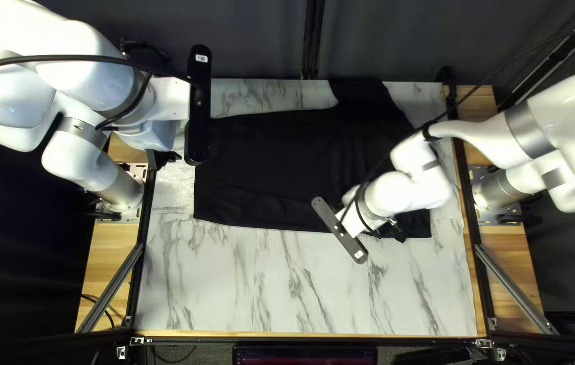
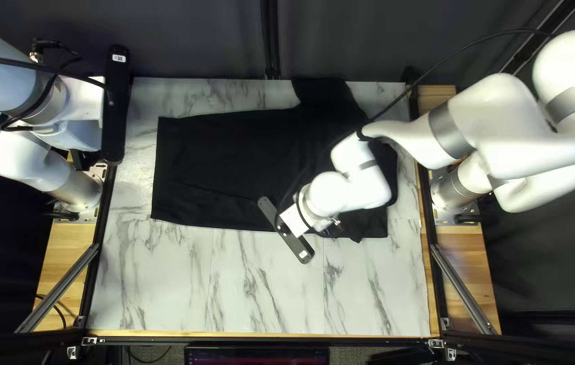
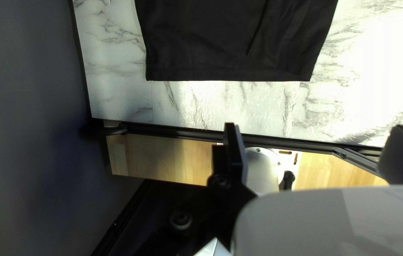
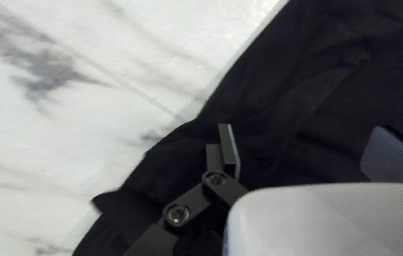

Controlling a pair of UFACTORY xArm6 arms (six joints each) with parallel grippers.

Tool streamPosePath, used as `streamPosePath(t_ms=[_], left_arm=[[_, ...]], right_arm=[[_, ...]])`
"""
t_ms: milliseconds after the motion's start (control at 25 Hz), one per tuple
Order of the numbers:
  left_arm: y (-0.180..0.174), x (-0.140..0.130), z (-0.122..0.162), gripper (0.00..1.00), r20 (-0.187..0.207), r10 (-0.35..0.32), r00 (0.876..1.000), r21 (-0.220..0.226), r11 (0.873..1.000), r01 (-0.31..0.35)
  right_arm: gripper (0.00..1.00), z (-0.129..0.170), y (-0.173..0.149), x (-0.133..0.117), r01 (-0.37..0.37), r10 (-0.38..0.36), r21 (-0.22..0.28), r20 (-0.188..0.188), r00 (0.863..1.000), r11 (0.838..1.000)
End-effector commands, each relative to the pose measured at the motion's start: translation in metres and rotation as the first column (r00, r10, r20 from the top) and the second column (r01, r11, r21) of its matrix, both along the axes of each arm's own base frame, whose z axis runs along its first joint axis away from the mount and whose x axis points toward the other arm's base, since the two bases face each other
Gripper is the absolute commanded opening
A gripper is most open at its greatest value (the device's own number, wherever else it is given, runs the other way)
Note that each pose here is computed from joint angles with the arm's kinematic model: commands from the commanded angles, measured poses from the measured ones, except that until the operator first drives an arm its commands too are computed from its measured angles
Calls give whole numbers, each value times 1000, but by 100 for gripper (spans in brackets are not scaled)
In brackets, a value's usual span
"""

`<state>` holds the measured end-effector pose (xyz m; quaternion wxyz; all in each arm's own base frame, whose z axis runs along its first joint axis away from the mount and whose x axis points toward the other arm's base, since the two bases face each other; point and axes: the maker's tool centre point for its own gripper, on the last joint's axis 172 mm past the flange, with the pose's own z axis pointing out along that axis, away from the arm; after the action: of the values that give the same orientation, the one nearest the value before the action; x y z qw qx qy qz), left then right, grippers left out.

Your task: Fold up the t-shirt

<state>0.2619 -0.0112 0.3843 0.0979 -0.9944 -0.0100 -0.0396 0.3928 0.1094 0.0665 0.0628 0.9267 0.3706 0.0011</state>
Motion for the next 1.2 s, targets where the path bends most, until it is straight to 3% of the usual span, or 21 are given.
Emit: streamPosePath(t_ms=[40, 80, 120, 200, 360, 400, 440, 480, 520, 760, 1200], left_arm=[[0, 0, 0, 100, 0, 0, 1000, 0, 1000, 0], [0, 0, 0, 100, 0, 0, 1000, 0, 1000, 0], [0, 0, 0, 100, 0, 0, 1000, 0, 1000, 0], [0, 0, 0, 100, 0, 0, 1000, 0, 1000, 0], [0, 0, 0, 100, 0, 0, 1000, 0, 1000, 0], [0, 0, 0, 100, 0, 0, 1000, 0, 1000, 0], [0, 0, 0, 100, 0, 0, 1000, 0, 1000, 0], [0, 0, 0, 100, 0, 0, 1000, 0, 1000, 0], [0, 0, 0, 100, 0, 0, 1000, 0, 1000, 0], [0, 0, 0, 100, 0, 0, 1000, 0, 1000, 0], [0, 0, 0, 100, 0, 0, 1000, 0, 1000, 0]], right_arm=[[86, -10, 17, -12, -16, 16, -2, -37, 999, 1000], [67, -15, 21, -15, -13, 13, -1, -44, 999, 1000], [67, -17, 24, -16, -10, 10, -1, -50, 999, 1000], [56, -24, 28, -18, -3, 2, -4, -69, 998, 1000], [50, -27, 27, -21, 15, -17, -19, -103, 995, 1000], [34, -28, 25, -22, 19, -21, -22, -107, 994, 1000], [28, -28, 23, -22, 21, -24, -23, -109, 994, 1000], [3, -29, 21, -22, 24, -27, -26, -113, 993, 999], [0, -29, 20, -22, 26, -29, -27, -114, 993, 999], [0, -35, 6, -27, 36, -40, -30, -126, 991, 999], [0, -11, 3, -22, 36, -42, -65, -103, 994, 997]])
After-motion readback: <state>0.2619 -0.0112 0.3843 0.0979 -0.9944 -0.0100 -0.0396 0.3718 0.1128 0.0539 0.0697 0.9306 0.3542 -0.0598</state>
